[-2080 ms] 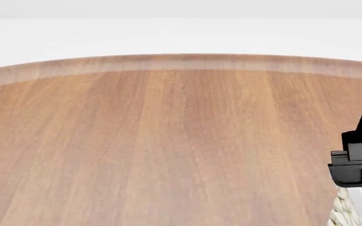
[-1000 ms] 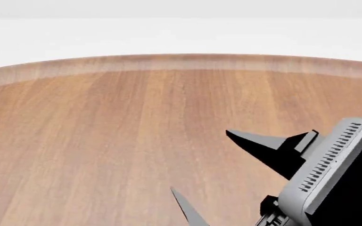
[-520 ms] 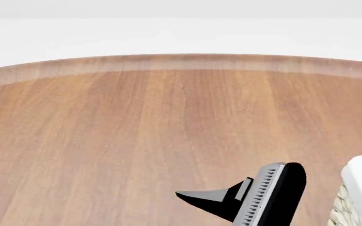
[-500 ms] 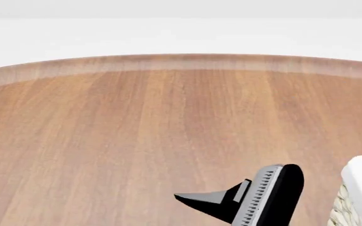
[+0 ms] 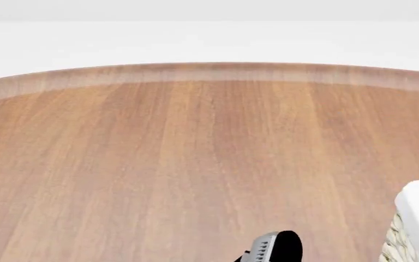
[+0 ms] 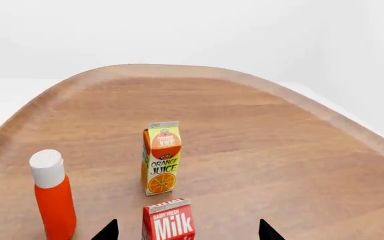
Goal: Pick the milk and place it in the basket.
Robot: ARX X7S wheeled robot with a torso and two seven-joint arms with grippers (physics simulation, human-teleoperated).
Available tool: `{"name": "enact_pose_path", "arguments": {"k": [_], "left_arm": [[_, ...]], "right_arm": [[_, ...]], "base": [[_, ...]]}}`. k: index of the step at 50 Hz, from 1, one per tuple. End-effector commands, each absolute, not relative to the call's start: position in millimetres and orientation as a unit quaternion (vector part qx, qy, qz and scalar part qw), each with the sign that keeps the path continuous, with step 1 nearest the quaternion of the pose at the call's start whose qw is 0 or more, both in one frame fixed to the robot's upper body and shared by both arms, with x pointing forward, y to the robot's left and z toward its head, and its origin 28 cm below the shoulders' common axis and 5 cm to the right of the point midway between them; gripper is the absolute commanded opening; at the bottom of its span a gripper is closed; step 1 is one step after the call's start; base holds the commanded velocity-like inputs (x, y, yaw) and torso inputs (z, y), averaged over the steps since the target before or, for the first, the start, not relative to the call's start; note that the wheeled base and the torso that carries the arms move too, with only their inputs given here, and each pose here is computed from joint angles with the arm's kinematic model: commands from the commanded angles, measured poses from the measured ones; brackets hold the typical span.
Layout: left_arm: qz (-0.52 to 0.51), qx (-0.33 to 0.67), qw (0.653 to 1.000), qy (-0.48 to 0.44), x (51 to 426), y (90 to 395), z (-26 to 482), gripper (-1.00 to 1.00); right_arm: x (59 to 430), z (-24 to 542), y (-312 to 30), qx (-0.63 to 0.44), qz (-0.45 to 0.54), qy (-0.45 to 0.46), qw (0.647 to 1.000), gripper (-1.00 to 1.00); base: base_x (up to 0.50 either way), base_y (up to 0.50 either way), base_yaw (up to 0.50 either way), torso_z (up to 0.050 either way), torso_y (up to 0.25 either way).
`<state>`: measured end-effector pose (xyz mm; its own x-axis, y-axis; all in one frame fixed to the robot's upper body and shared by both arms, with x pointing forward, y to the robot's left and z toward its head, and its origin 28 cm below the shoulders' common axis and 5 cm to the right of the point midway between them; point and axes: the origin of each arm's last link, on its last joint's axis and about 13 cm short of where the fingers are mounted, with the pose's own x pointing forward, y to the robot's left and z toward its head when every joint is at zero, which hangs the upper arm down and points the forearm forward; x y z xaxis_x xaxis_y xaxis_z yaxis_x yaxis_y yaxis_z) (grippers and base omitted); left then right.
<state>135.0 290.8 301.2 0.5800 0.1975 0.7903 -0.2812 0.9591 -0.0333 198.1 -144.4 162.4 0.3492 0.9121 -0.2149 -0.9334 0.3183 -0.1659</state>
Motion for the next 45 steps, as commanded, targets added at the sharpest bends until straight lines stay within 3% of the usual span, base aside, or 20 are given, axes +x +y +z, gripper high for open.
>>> {"name": "enact_pose_path", "arguments": {"k": [1,45], "left_arm": [[0.139,0.044,0.88,-0.453,134.2,293.8,303.5,1.0],[0.135,0.043,0.882,-0.45,136.2,292.0,300.8,1.0]], "right_arm": [[202.4,158.7,-139.2,-0.139,0.582,0.039,0.8,1.0],[242.4,108.6,-106.2,-0.133,0.598,0.094,0.784,1.0]], "base": [[0.0,0.0,0.0,0.0,0.0],[0.0,0.0,0.0,0.0,0.0]]}}
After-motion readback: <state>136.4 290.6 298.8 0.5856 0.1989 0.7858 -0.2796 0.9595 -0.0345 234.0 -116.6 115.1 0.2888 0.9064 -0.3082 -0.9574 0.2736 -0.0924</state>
